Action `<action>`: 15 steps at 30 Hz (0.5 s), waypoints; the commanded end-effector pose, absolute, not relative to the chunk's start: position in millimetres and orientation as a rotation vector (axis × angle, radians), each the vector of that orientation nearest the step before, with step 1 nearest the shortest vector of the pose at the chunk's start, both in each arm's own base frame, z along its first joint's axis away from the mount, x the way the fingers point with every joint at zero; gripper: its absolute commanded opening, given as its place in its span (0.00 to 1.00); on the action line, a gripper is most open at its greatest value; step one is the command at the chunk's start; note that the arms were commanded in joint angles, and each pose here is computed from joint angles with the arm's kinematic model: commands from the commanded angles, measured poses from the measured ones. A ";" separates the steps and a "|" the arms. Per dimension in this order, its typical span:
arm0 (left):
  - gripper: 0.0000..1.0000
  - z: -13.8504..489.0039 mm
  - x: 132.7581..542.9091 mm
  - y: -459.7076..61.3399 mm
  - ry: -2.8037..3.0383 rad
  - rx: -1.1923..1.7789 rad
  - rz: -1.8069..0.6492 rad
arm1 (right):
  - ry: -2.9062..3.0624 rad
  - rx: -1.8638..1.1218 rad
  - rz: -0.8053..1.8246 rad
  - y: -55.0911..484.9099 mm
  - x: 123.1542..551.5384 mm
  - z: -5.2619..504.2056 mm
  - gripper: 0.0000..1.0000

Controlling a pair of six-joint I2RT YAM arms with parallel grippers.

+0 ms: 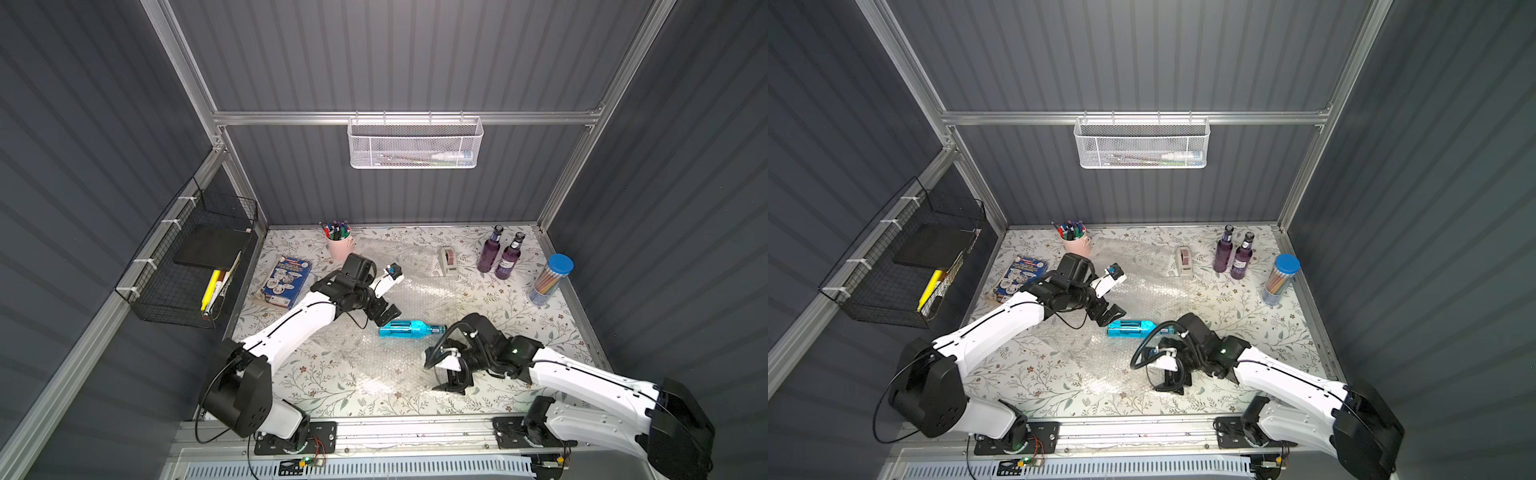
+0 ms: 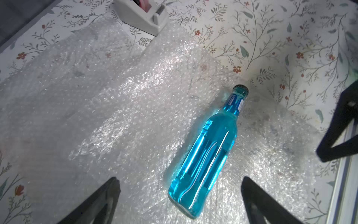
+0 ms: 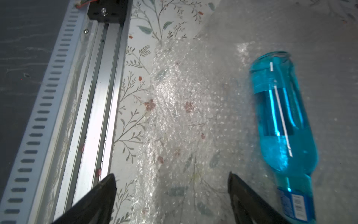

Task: Wrap wine bottles in bubble wrap
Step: Wrap the bubble wrap at the center of the board.

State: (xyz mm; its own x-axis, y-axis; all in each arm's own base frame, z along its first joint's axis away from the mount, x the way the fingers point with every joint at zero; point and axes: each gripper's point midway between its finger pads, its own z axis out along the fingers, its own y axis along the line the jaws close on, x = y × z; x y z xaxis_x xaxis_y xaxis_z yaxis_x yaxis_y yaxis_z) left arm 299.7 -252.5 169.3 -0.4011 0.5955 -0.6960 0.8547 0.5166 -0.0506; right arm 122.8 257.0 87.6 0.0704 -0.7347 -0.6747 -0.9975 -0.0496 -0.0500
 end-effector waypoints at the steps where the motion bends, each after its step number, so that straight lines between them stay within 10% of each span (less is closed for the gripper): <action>1: 0.99 170.9 284.7 -242.7 2.249 1.015 -0.655 | 1.708 -1.954 0.606 254.4 114.3 71.7 0.84; 15: 0.99 164.9 271.5 -247.1 2.277 0.942 -0.801 | 1.808 -2.176 0.351 254.2 113.6 16.1 0.62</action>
State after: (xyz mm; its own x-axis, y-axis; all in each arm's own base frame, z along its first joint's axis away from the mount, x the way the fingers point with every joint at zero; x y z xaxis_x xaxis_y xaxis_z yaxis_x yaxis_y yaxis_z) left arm 274.6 -245.1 169.4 -0.5817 0.4504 -0.6773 0.7661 0.5831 -0.2702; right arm 104.6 253.7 17.4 0.1596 -0.8914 -0.4242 -0.9860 -0.1650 -0.0242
